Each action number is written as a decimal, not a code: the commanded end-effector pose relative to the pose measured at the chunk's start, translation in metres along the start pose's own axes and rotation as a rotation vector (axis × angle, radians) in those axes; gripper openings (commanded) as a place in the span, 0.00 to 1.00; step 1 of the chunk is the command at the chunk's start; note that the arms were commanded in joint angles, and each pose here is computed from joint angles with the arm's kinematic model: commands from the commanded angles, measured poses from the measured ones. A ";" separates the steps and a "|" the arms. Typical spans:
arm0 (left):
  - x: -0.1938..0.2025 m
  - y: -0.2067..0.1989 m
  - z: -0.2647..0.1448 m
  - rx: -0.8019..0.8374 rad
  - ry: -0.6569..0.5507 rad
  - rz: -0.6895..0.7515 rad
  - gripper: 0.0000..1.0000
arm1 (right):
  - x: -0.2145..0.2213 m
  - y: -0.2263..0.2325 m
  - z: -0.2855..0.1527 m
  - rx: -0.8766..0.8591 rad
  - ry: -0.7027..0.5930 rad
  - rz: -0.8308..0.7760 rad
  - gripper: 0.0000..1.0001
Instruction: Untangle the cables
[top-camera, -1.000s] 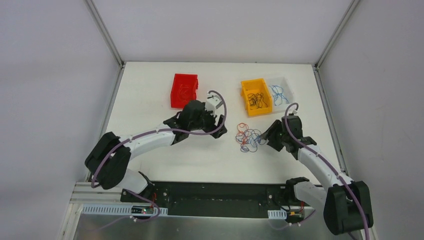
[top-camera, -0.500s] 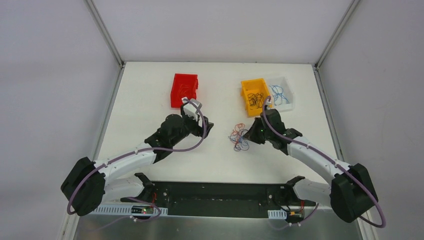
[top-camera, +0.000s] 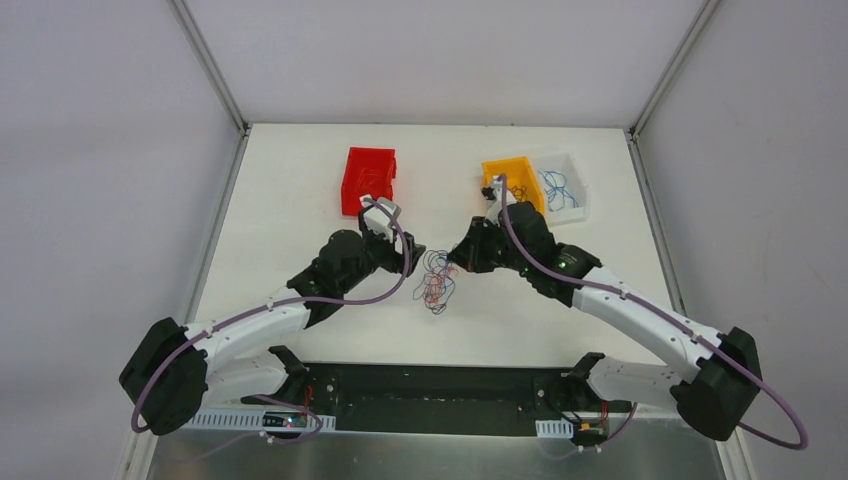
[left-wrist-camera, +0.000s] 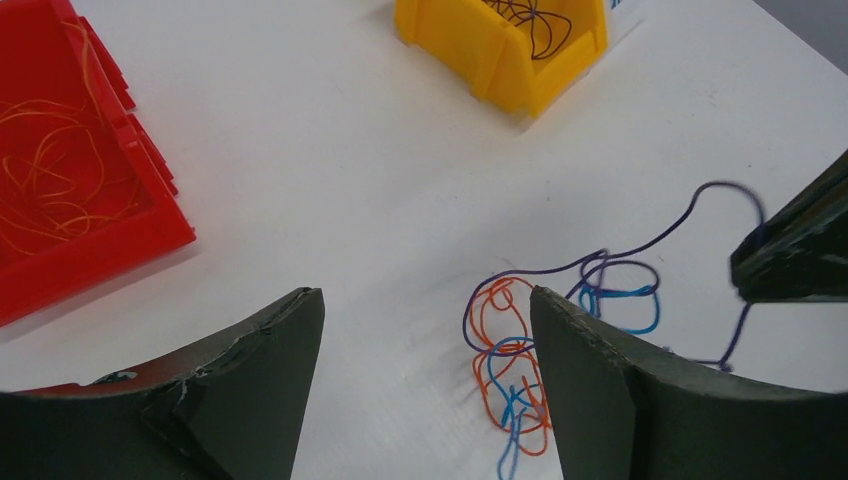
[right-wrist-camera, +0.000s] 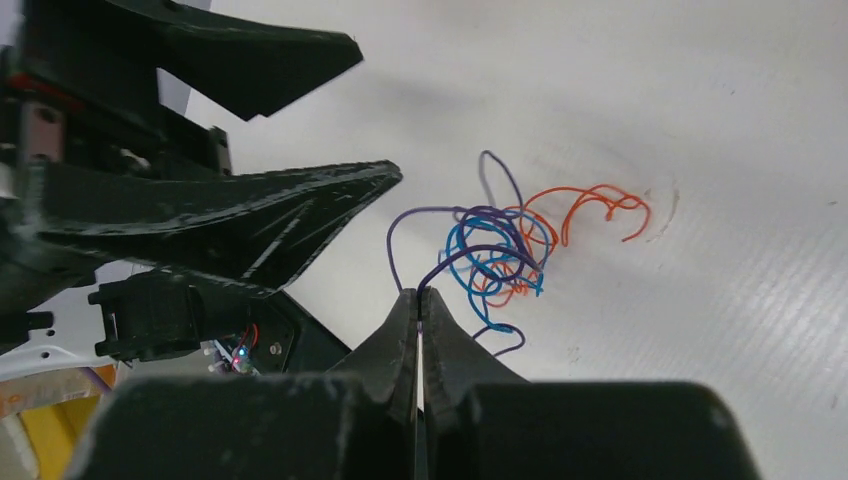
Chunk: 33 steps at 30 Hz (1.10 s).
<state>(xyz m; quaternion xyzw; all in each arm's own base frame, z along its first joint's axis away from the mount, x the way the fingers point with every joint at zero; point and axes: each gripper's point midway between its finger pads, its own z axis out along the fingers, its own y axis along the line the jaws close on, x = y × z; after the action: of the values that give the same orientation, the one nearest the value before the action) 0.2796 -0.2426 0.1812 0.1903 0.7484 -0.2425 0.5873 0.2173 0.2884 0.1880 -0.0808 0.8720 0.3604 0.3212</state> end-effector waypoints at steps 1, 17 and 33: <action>0.015 -0.009 0.008 0.055 0.002 -0.004 0.77 | -0.021 -0.003 -0.026 0.023 -0.113 -0.086 0.00; 0.037 -0.040 0.030 0.238 0.056 0.010 0.81 | -0.037 -0.017 -0.067 0.095 -0.245 -0.143 0.00; 0.075 -0.069 0.059 0.371 0.237 -0.015 0.80 | -0.045 -0.013 -0.079 0.087 -0.295 -0.134 0.00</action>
<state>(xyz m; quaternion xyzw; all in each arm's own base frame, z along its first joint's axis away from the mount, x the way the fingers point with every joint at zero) 0.2678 -0.3139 0.0972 0.3018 0.7651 -0.3346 0.4600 0.2156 0.2302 0.2336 -0.0872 0.8390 0.3048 0.4422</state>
